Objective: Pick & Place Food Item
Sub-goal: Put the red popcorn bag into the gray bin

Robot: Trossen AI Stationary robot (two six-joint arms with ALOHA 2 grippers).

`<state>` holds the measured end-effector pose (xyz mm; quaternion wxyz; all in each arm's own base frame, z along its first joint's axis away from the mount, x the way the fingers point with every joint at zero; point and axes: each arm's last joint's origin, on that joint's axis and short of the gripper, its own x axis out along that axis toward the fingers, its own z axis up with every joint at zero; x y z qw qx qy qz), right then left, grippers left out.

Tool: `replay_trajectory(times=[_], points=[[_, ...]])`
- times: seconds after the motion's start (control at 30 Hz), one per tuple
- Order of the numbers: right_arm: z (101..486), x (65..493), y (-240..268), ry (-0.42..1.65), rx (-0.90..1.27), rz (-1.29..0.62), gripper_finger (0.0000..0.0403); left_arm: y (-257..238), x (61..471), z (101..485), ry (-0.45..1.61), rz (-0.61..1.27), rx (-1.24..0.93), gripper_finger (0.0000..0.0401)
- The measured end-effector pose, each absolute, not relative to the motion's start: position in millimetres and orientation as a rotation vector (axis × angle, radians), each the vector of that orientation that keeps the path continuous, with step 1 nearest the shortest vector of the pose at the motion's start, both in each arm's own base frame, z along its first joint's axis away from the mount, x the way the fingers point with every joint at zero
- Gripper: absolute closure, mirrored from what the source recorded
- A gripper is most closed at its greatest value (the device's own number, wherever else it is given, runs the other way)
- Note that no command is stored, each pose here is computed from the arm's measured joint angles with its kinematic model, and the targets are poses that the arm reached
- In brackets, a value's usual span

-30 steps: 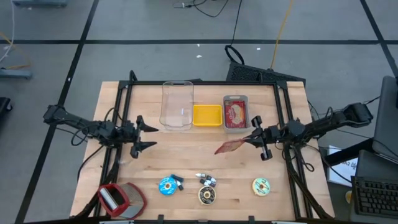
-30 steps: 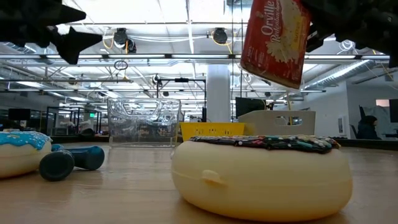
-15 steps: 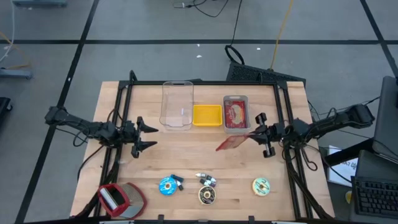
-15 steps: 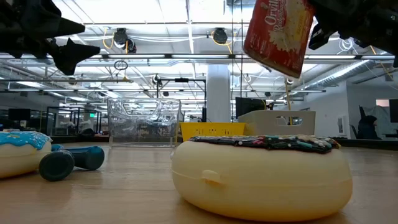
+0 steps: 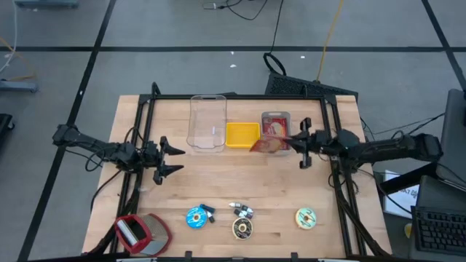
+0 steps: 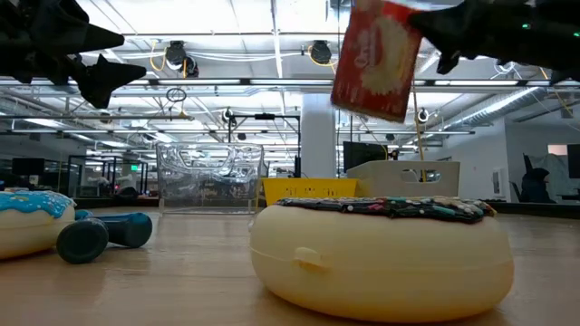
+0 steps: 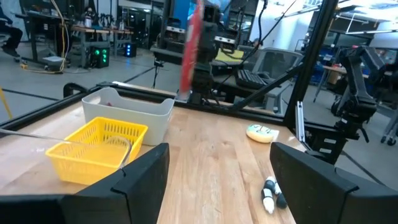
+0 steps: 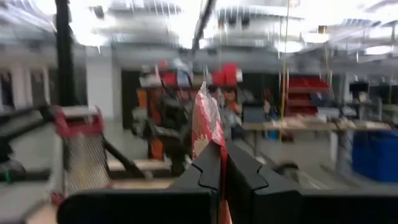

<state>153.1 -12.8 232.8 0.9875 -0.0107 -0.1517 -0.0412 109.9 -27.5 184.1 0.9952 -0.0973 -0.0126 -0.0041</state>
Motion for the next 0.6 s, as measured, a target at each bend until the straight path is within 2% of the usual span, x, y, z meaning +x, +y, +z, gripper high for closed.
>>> replay_trajectory(times=[0.27, 0.6], points=[[256.2, 159.0, -49.7, -0.038, -0.047, -0.221, 0.0403, -27.5, 109.9, 184.1, -0.025, -0.008, -0.195, 0.0118], [261.5, 133.4, -80.8, -0.030, 0.015, -0.103, 0.0403, -27.5, 109.9, 184.1, -0.025, -0.008, -0.196, 0.0117]])
